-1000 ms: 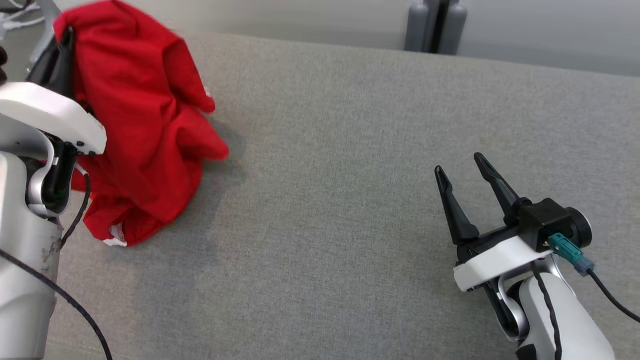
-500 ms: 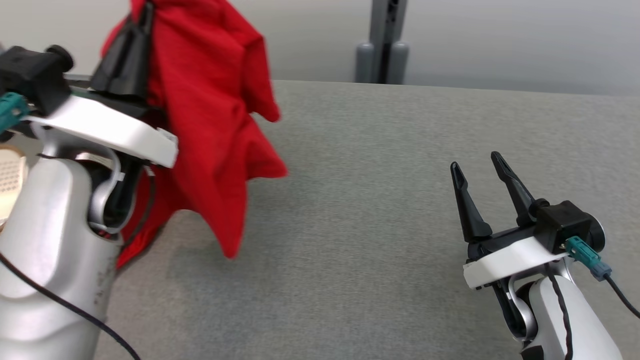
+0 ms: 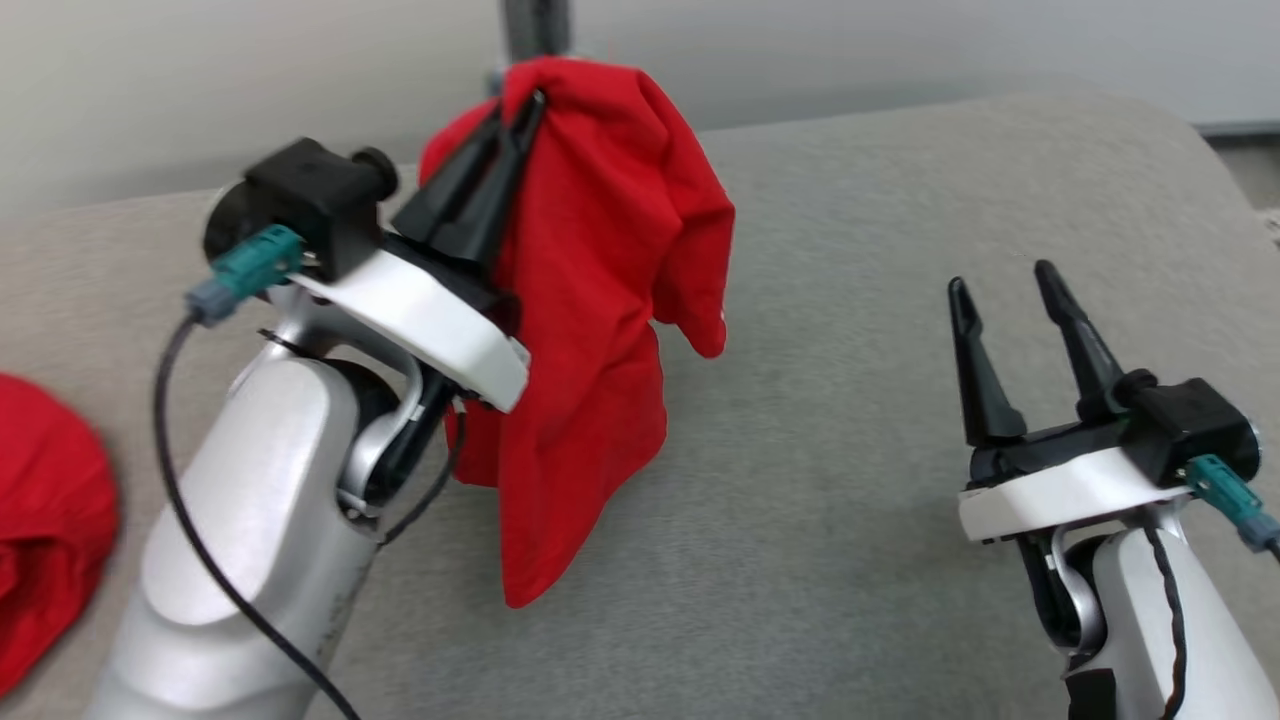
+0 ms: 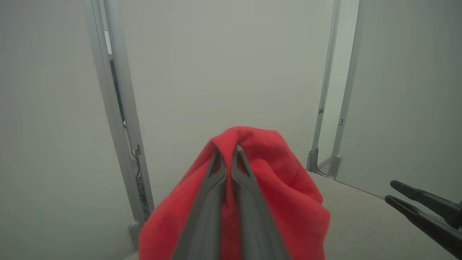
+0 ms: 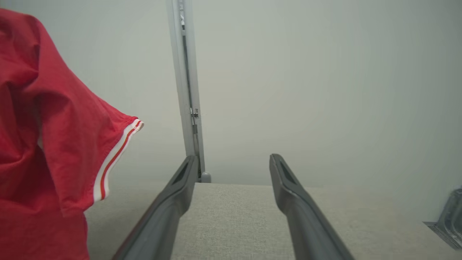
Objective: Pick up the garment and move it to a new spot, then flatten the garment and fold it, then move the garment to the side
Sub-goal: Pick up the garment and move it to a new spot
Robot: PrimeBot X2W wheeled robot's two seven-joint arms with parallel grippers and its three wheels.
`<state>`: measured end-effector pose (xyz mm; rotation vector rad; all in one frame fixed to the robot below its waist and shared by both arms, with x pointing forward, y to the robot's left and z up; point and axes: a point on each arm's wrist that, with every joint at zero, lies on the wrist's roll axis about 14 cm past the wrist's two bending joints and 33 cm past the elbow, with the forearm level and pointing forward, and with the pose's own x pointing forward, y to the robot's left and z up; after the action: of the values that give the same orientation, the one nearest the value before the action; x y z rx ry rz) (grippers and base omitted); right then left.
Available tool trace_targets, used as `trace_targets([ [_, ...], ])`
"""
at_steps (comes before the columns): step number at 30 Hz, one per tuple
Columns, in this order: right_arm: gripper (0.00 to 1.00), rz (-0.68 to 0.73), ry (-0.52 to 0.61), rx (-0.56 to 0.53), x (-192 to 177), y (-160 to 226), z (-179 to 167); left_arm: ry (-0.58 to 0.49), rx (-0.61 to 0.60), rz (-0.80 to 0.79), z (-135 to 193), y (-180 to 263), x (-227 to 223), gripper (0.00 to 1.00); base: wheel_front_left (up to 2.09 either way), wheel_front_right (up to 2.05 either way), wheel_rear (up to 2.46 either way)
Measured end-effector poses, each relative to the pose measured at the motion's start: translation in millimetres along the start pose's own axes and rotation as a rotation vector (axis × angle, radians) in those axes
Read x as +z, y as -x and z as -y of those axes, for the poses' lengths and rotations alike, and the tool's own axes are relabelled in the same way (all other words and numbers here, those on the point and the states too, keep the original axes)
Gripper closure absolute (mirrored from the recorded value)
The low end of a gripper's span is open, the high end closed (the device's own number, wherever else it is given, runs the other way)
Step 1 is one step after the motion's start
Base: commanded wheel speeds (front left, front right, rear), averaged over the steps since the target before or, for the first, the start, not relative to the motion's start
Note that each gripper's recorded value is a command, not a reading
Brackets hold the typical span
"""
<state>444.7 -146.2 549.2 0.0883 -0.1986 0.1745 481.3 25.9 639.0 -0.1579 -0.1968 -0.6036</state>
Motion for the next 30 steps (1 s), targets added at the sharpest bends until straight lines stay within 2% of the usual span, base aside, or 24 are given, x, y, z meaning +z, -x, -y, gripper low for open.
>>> trace_targets([
  [4,0.0,0.004,0.02,-0.102,4.2,14.0,36.5,0.043,-0.1,-0.06,35.9,-22.9,-35.4,1.0,0.0,0.0,0.0],
  [10,0.0,-0.018,0.022,-0.228,1.2,36.9,77.8,0.051,-0.205,-0.179,73.2,-48.2,-100.3,1.0,0.0,0.0,0.0],
  [18,0.0,-0.059,0.034,-0.349,-5.6,63.9,114.8,0.071,-0.314,-0.369,112.6,-49.2,-193.9,1.0,0.0,0.0,0.0],
  [19,0.0,-0.064,0.038,-0.357,-6.6,66.0,117.1,0.073,-0.323,-0.391,116.5,-47.0,-203.1,0.47,0.0,0.0,0.0],
  [20,0.0,-0.068,0.038,-0.364,-7.4,67.6,118.9,0.071,-0.33,-0.399,118.8,-45.6,-209.3,0.0,0.0,0.0,0.0],
  [24,0.0,-0.07,0.039,-0.375,-8.2,68.5,122.3,0.08,-0.303,-0.384,114.6,-48.4,-212.9,0.0,0.0,0.0,0.0],
  [30,0.0,-0.058,0.037,-0.325,-8.9,55.3,108.1,0.106,-0.208,-0.263,88.8,-52.2,-180.8,0.0,0.0,0.0,0.0],
])
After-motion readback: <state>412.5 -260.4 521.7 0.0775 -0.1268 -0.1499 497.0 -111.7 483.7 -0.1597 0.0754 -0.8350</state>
